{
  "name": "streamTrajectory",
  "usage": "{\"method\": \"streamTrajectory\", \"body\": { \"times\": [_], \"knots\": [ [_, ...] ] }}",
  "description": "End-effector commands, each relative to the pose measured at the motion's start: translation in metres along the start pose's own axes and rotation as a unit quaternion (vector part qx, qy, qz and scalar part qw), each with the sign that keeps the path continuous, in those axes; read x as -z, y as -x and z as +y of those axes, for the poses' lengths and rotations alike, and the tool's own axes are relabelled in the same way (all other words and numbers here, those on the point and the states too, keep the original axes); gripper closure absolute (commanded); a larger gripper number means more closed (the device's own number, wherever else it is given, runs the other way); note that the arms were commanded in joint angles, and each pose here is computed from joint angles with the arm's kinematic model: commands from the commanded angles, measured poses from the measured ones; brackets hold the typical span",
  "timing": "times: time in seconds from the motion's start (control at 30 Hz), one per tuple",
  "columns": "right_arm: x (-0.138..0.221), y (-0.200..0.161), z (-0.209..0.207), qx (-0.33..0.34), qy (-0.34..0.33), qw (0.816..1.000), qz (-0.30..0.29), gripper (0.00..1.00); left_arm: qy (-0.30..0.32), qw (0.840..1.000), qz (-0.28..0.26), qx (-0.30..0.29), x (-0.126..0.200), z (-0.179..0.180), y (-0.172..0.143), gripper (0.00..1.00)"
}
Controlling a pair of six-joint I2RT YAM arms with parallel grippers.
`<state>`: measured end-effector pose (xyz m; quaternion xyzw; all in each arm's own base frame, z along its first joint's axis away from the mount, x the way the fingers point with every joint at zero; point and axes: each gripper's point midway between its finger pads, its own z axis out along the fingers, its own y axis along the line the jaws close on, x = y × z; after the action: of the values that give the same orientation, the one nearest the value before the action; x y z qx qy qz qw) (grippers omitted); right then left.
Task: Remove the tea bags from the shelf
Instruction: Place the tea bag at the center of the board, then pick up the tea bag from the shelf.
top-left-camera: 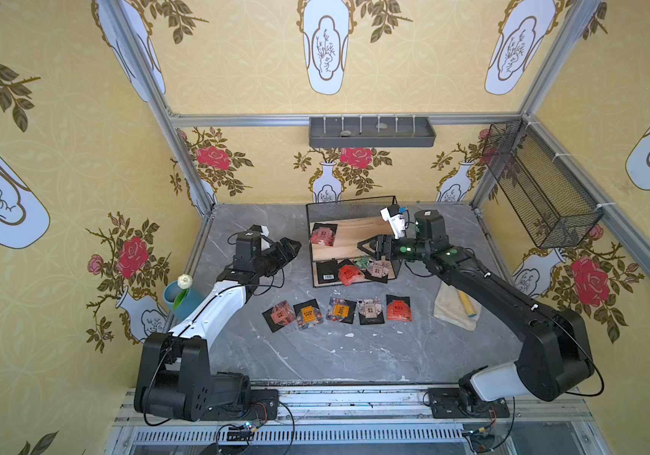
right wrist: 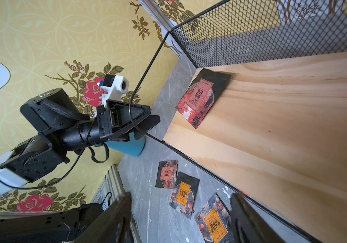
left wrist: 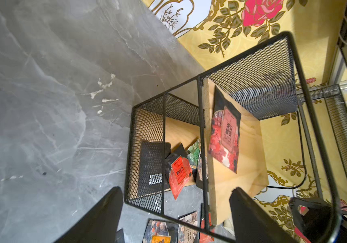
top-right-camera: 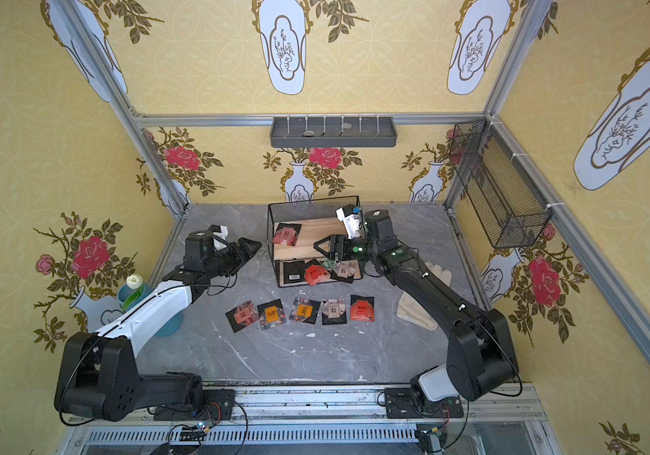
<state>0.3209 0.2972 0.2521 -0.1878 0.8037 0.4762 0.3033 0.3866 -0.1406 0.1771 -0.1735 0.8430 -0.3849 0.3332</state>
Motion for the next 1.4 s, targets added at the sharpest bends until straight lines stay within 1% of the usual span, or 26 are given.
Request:
{"method": "streamTrajectory", "body": {
  "times": [0.0, 0.17, 0.43, 0.9, 1.37],
  "knots": [
    [0.002, 0.006, 0.005, 0.015, 0.011, 1.000, -0.011, 0.23, -0.057, 0.998, 0.005, -0.011, -0.008, -0.019, 0.006, 0.10],
    [0.002, 0.008, 0.007, 0.016, 0.014, 1.000, -0.013, 0.23, -0.096, 0.995, 0.021, -0.005, -0.021, -0.025, 0.008, 0.10],
    [0.002, 0.009, 0.007, 0.016, 0.013, 1.000, -0.014, 0.23, -0.129, 0.990, 0.054, -0.002, -0.037, -0.034, 0.006, 0.09],
    [0.000, 0.010, 0.006, 0.014, 0.013, 1.000, -0.014, 0.23, -0.139, 0.986, 0.092, 0.003, -0.064, -0.033, -0.003, 0.09],
    [-0.001, 0.009, 0.005, 0.009, 0.014, 1.000, -0.014, 0.24, -0.130, 0.987, 0.097, 0.006, -0.081, -0.028, -0.001, 0.10]
  ]
}}
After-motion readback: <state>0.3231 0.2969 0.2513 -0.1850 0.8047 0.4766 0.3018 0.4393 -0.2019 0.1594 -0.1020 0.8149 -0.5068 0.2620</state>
